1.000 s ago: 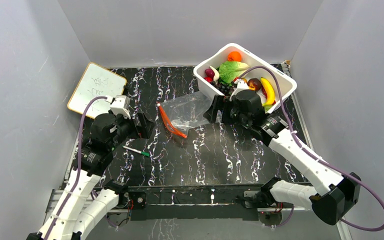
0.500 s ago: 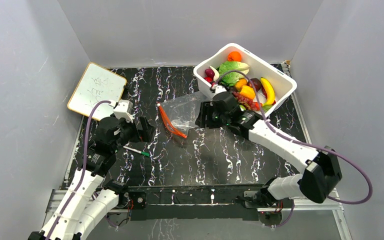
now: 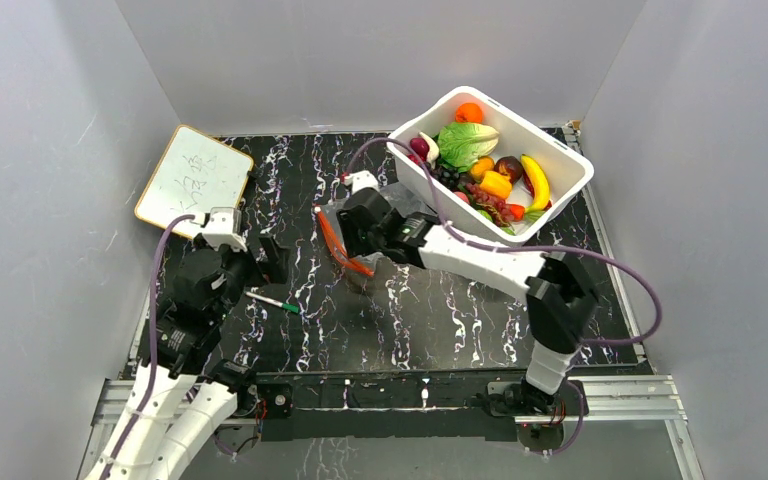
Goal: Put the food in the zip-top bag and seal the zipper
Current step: Pick up the zipper food storage bag at the center of the board, then open the zipper of the food storage bag at the center of the board.
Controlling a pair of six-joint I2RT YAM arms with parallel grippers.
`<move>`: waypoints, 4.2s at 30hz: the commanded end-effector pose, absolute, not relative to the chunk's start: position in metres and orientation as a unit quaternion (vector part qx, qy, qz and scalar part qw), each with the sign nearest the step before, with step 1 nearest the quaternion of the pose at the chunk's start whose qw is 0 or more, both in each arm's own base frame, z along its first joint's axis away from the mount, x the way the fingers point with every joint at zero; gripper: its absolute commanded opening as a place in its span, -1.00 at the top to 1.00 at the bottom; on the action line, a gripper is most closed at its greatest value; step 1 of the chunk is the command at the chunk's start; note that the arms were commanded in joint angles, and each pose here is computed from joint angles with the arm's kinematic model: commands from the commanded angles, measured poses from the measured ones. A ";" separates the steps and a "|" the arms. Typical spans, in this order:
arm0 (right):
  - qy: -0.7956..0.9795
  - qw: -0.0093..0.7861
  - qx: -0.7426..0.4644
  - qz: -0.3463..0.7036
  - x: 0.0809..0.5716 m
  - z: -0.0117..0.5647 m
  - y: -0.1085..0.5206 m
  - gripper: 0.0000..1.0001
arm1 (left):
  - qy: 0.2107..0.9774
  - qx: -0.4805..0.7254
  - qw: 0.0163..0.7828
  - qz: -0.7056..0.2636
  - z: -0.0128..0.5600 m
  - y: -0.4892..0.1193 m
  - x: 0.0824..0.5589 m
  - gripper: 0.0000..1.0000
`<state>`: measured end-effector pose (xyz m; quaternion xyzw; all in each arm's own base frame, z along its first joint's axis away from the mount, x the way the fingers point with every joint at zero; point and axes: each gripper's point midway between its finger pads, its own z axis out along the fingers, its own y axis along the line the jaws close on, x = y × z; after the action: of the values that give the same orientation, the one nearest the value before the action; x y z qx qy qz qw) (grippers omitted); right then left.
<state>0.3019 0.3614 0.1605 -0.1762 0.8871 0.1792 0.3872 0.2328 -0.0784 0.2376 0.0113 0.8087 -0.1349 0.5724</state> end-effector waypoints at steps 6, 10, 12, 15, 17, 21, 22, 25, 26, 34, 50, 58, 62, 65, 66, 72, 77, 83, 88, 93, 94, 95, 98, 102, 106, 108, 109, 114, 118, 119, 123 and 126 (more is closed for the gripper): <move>0.872 0.425 -0.222 0.096 0.337 0.152 0.408 0.11 | 0.769 -0.049 0.634 -0.068 0.265 -0.034 0.218 -0.97; 0.870 0.430 -0.238 0.048 0.348 0.136 0.408 0.00 | 0.765 -0.072 0.638 -0.048 0.267 -0.022 0.214 -0.97; 0.868 0.433 -0.242 0.014 0.356 0.129 0.403 -0.01 | 0.764 -0.079 0.639 -0.041 0.268 -0.018 0.214 -0.97; 0.864 0.439 -0.246 -0.031 0.365 0.123 0.395 0.04 | 0.764 -0.079 0.639 -0.044 0.267 -0.019 0.214 -0.97; 0.860 0.437 -0.259 -0.042 0.367 0.117 0.394 0.09 | 0.766 -0.072 0.637 -0.049 0.267 -0.022 0.214 -0.97; 0.857 0.442 -0.257 -0.064 0.370 0.118 0.388 0.55 | 0.771 -0.071 0.631 -0.047 0.263 -0.024 0.217 -0.97; 0.857 0.445 -0.252 -0.062 0.370 0.122 0.387 0.64 | 0.772 -0.071 0.630 -0.048 0.263 -0.024 0.217 -0.97; 0.854 0.461 -0.238 -0.050 0.370 0.134 0.385 0.87 | 0.772 -0.071 0.629 -0.055 0.260 -0.027 0.219 -0.97; 0.853 0.465 -0.233 -0.043 0.368 0.140 0.385 0.93 | 0.775 -0.072 0.625 -0.057 0.257 -0.029 0.220 -0.97; 0.854 0.458 -0.222 0.110 0.337 0.173 0.401 1.00 | 0.823 -0.081 0.552 -0.106 0.228 -0.053 0.222 -0.95; 0.810 0.462 -0.075 0.352 0.285 0.264 0.399 1.00 | 0.834 -0.097 0.470 -0.275 0.246 -0.120 0.226 -0.97; 0.775 0.443 -0.030 0.451 0.264 0.293 0.400 1.00 | 0.826 -0.116 0.463 -0.300 0.246 -0.131 0.241 -0.55; 0.765 0.425 -0.028 0.483 0.256 0.297 0.406 1.00 | 0.811 -0.113 0.473 -0.325 0.257 -0.140 0.249 -0.41; 0.767 0.418 -0.031 0.487 0.253 0.296 0.408 1.00 | 0.812 -0.116 0.465 -0.332 0.256 -0.144 0.254 -0.35; 0.767 0.417 -0.031 0.486 0.252 0.295 0.407 1.00 | 0.815 -0.119 0.461 -0.331 0.255 -0.145 0.255 -0.36; 0.770 0.430 -0.013 0.471 0.257 0.290 0.397 1.00 | 0.823 -0.122 0.424 -0.357 0.252 -0.160 0.258 -0.71; 0.777 0.441 -0.006 0.449 0.264 0.279 0.393 1.00 | 0.818 -0.128 0.417 -0.375 0.264 -0.165 0.257 -0.79; 0.778 0.448 0.000 0.440 0.267 0.277 0.389 1.00 | 0.815 -0.121 0.426 -0.373 0.270 -0.163 0.255 -0.75; 0.768 0.456 0.003 0.450 0.267 0.289 0.388 1.00 | 0.834 -0.121 0.429 -0.326 0.255 -0.152 0.264 -0.50; 0.767 0.453 -0.004 0.455 0.266 0.294 0.392 1.00 | 0.850 -0.099 0.420 -0.302 0.254 -0.152 0.269 -0.46; 0.765 0.452 -0.006 0.458 0.265 0.295 0.393 1.00 | 0.854 -0.094 0.420 -0.294 0.252 -0.151 0.271 -0.43; 0.764 0.451 -0.006 0.460 0.265 0.296 0.394 1.00 | 0.857 -0.092 0.420 -0.284 0.250 -0.149 0.272 -0.39; 0.764 0.451 -0.006 0.462 0.266 0.296 0.395 1.00 | 0.867 -0.081 0.422 -0.252 0.246 -0.141 0.277 -0.08; 0.765 0.449 -0.008 0.461 0.266 0.292 0.398 1.00 | 0.870 -0.054 0.421 -0.249 0.248 -0.144 0.279 0.35; 0.773 0.441 -0.013 0.456 0.266 0.282 0.401 1.00 | 0.863 -0.031 0.430 -0.264 0.257 -0.150 0.277 0.93; 0.779 0.437 -0.014 0.448 0.266 0.278 0.400 0.90 | 0.858 -0.020 0.441 -0.264 0.264 -0.149 0.276 1.00; 0.784 0.436 -0.014 0.442 0.266 0.276 0.399 0.78 | 0.855 -0.013 0.447 -0.264 0.268 -0.149 0.276 1.00; 0.804 0.450 -0.014 0.389 0.275 0.276 0.386 0.27 | 0.827 0.040 0.485 -0.280 0.299 -0.156 0.274 1.00; 0.803 0.466 0.013 0.371 0.284 0.274 0.379 0.16 | 0.823 0.088 0.497 -0.259 0.297 -0.154 0.277 1.00; 0.801 0.470 0.017 0.371 0.287 0.275 0.379 0.15 | 0.826 0.097 0.494 -0.253 0.293 -0.154 0.277 1.00; 0.804 0.470 0.026 0.364 0.297 0.265 0.390 0.04 | 0.831 0.122 0.482 -0.250 0.281 -0.156 0.275 1.00; 0.810 0.467 0.029 0.352 0.308 0.243 0.397 0.00 | 0.837 0.125 0.473 -0.246 0.268 -0.156 0.273 1.00</move>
<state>0.2865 0.3863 0.2363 0.0055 0.8260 0.3494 0.4424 0.2775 -0.1543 0.2736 0.0942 0.8403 -0.2470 0.4734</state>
